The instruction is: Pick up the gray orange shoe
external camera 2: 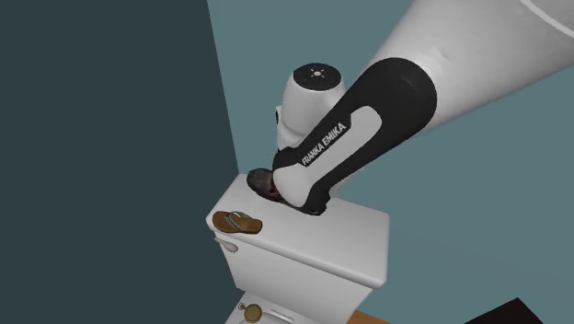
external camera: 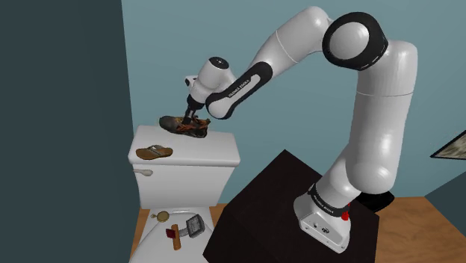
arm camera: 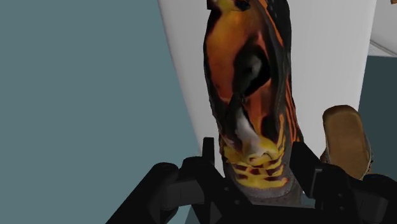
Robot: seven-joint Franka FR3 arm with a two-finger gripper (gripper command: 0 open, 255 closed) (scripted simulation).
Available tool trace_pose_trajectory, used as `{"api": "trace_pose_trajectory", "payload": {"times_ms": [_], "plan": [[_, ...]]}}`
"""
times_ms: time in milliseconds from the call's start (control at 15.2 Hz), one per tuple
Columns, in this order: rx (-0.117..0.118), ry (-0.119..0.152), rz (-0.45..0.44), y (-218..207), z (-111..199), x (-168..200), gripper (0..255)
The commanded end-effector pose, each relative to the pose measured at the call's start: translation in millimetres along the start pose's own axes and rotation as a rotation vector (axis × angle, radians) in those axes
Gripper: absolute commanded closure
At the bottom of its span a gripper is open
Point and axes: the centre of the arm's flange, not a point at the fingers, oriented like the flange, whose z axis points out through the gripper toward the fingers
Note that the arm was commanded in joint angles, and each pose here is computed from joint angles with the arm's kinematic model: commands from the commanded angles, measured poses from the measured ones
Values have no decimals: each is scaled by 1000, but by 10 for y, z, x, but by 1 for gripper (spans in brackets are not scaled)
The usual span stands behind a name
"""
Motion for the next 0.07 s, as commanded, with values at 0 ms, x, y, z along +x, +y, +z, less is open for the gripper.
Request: {"api": "trace_pose_trajectory", "payload": {"times_ms": [0], "plan": [[-1, 1, 0, 7, -36, 16, 255]]}}
